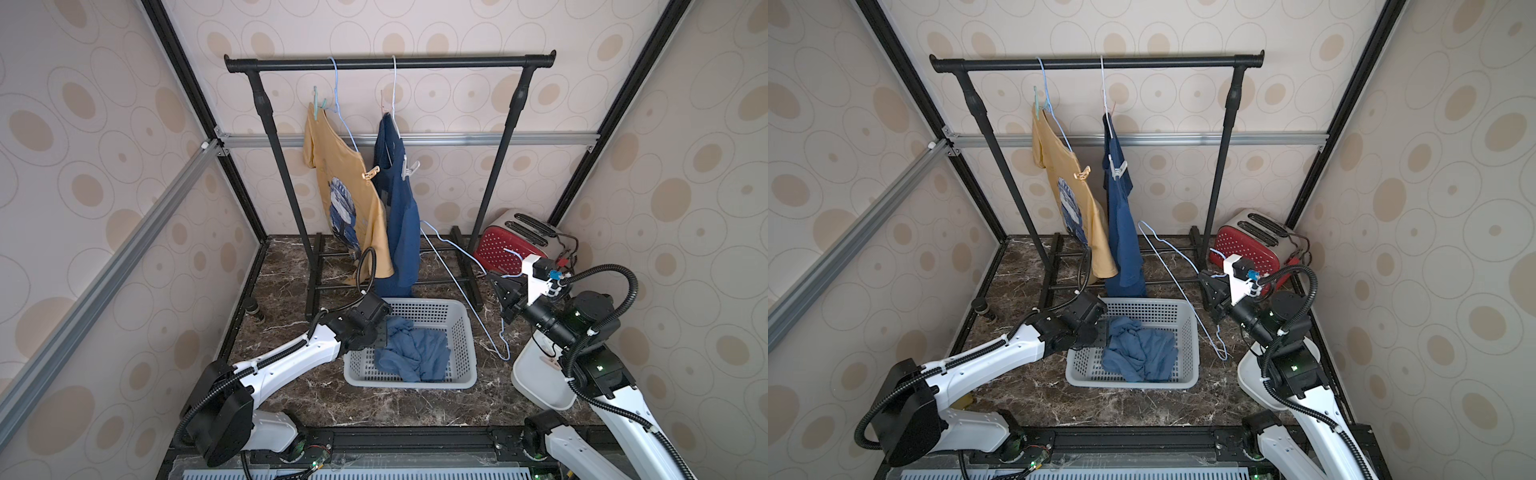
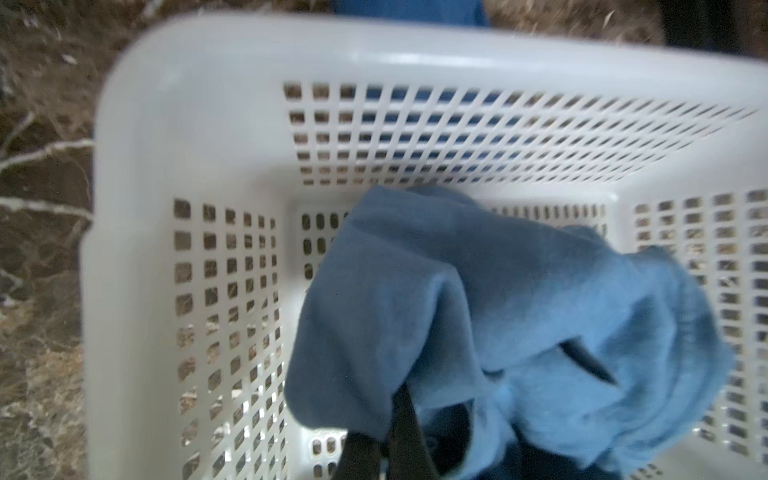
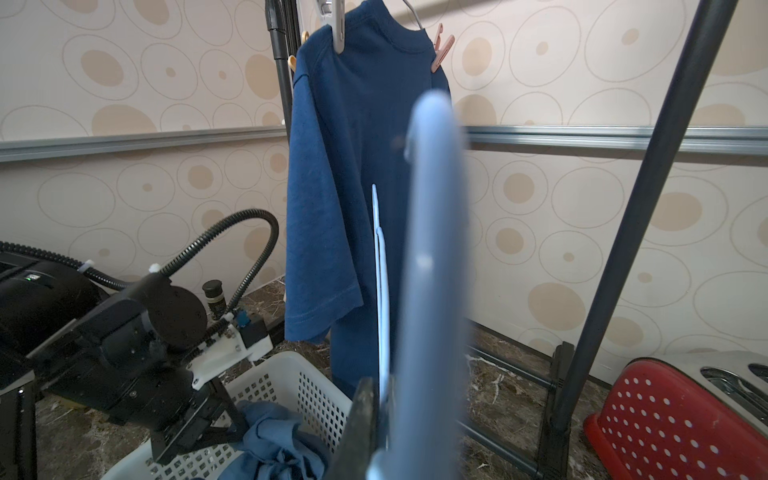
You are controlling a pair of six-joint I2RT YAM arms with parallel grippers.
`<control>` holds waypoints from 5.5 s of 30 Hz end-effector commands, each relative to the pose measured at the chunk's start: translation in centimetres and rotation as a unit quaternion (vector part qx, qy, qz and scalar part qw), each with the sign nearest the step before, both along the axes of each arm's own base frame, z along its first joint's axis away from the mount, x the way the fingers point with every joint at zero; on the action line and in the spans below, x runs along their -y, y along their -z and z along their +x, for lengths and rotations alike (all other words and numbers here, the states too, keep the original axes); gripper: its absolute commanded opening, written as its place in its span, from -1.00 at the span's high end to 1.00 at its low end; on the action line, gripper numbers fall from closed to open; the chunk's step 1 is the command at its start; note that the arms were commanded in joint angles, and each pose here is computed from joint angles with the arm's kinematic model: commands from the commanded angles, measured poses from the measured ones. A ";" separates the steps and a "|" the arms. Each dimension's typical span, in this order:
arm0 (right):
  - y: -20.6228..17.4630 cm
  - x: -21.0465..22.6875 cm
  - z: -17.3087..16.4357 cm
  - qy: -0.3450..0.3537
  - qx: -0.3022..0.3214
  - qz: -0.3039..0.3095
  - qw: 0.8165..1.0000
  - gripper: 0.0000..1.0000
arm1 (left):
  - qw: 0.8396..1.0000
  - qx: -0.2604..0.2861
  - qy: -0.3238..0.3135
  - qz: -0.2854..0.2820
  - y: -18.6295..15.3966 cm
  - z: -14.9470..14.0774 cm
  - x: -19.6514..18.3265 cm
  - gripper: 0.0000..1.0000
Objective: Remove the clothespins securing t-shirts to the hanger
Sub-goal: Place the T-shirt in the basket, then place the hanger on the clothes rail.
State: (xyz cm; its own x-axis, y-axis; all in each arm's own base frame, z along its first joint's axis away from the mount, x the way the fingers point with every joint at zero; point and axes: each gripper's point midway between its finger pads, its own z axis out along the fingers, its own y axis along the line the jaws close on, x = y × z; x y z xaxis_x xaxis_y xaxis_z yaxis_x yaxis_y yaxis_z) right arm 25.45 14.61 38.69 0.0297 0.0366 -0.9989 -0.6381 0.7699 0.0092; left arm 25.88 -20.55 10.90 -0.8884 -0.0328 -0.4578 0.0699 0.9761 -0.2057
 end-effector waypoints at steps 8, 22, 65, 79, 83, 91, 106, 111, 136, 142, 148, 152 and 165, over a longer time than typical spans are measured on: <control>-1.8 0.5 -0.2 0.011 0.024 0.003 1.000 1.00 | 0.991 0.111 0.067 0.026 -6.2 0.1 -0.3 -0.24; 0.1 4.2 -0.3 0.116 -0.056 -0.061 0.990 1.00 | 0.856 0.365 0.339 0.137 -18.0 -1.1 0.6 -0.38; 3.8 4.3 -3.4 0.107 -0.253 -0.017 0.962 1.00 | 0.592 0.538 0.591 0.105 -23.0 1.1 28.4 0.59; 3.5 4.9 -4.1 0.115 -0.266 -0.048 0.956 0.03 | 0.566 0.545 0.596 0.167 -22.3 1.2 27.5 1.00; 3.6 5.5 -5.5 0.117 -0.287 -0.075 0.948 -0.08 | 0.575 0.537 0.592 0.174 -22.0 2.1 26.7 1.00; 5.9 5.7 -10.0 0.081 -0.361 -0.113 0.922 -0.03 | 0.604 0.528 0.578 0.150 -22.8 4.4 24.8 1.00; 8.7 7.7 -12.1 0.114 -0.398 -0.155 0.897 0.24 | 0.616 0.530 0.562 0.154 -23.7 6.1 23.6 1.00; 9.1 7.8 -11.6 0.121 -0.406 -0.161 0.892 0.19 | 0.617 0.532 0.560 0.152 -23.8 6.1 23.5 1.00; 10.1 7.1 -10.4 0.102 -0.411 -0.176 0.889 0.99 | 0.631 0.531 0.548 0.140 -24.4 6.4 23.3 1.00; 9.3 7.0 -10.2 0.103 -0.402 -0.169 0.894 1.00 | 0.633 0.534 0.544 0.133 -24.5 6.5 23.4 0.70; 8.4 7.1 -9.5 0.114 -0.388 -0.161 0.900 1.00 | 0.639 0.536 0.540 0.117 -25.1 6.0 23.2 -0.03; 7.8 7.2 -8.8 0.123 -0.377 -0.161 0.904 1.00 | 0.652 0.534 0.529 0.098 -25.6 5.0 22.0 -0.35; 4.0 6.3 -3.3 0.141 -0.330 -0.156 0.920 1.00 | 0.709 0.521 0.467 0.088 -25.7 3.2 16.7 -0.48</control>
